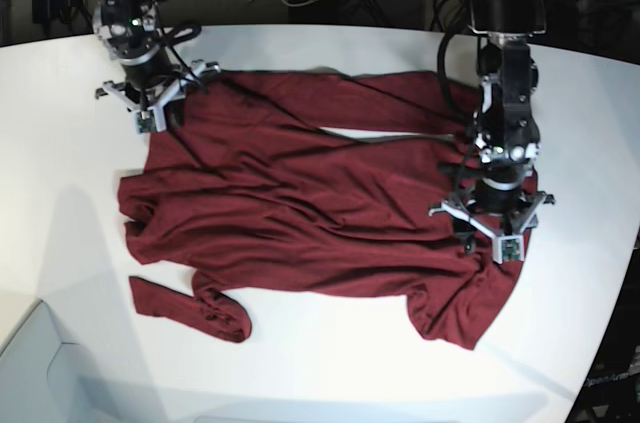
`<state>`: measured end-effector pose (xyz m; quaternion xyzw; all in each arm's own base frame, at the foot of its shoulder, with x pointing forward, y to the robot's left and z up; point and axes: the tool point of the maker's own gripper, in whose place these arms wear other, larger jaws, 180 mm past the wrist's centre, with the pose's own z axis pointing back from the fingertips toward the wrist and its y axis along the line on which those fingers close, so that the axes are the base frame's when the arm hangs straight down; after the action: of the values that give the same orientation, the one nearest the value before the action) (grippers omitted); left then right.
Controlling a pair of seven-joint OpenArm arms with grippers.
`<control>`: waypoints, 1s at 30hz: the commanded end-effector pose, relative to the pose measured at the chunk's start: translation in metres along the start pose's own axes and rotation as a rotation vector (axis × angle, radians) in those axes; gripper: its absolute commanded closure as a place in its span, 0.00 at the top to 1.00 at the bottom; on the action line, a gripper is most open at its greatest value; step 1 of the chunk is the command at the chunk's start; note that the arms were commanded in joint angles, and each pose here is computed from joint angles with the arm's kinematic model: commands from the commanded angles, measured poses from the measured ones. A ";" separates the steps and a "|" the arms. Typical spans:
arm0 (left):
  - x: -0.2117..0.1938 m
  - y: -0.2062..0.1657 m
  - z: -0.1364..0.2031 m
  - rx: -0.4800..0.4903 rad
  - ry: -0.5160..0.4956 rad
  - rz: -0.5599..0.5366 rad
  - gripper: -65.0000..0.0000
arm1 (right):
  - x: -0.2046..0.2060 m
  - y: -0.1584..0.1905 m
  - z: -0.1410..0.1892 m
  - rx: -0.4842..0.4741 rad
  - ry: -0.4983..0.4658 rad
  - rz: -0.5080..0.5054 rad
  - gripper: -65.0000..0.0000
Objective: Layout the t-shirt on the table in an organized manner, then fold the t-shirt properly
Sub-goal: 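Regrasp the shirt body with both grippers at its two sides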
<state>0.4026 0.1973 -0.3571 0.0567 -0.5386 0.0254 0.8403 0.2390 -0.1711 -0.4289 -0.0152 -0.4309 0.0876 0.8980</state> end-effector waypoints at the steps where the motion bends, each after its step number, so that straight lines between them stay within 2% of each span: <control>1: 0.023 0.003 -0.002 0.007 -0.065 -0.003 0.48 | -0.001 -0.002 0.007 -0.006 0.006 0.011 0.15; 7: 0.011 -0.019 -0.013 -0.028 -0.027 0.014 0.48 | -0.001 -0.013 0.040 -0.047 -0.010 0.020 0.15; 13: -0.032 -0.036 -0.025 -0.065 0.097 -0.024 0.48 | 0.041 -0.037 0.049 -0.116 -0.117 0.029 0.15; 16: -0.045 -0.028 -0.022 -0.054 0.125 -0.033 0.48 | 0.068 -0.043 0.038 -0.130 -0.179 0.028 0.16; 19: -0.064 -0.004 -0.015 -0.026 0.162 -0.071 0.48 | 0.091 -0.046 0.024 -0.133 -0.228 0.022 0.16; 22: -0.067 0.016 -0.011 -0.002 0.165 -0.105 0.48 | 0.119 -0.040 -0.002 -0.105 -0.272 0.013 0.16; 26: -0.064 0.031 -0.003 0.013 0.150 -0.140 0.48 | 0.132 -0.041 -0.042 -0.086 -0.255 -0.010 0.16; 30: -0.047 0.029 0.006 0.007 0.097 -0.150 0.48 | 0.123 -0.047 -0.082 -0.077 -0.177 -0.049 0.15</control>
<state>0.3601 0.2255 -0.4159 0.0954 -0.4615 -0.0318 0.8814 0.3777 -0.1901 -0.3946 -0.0290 -0.4895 0.0505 0.8700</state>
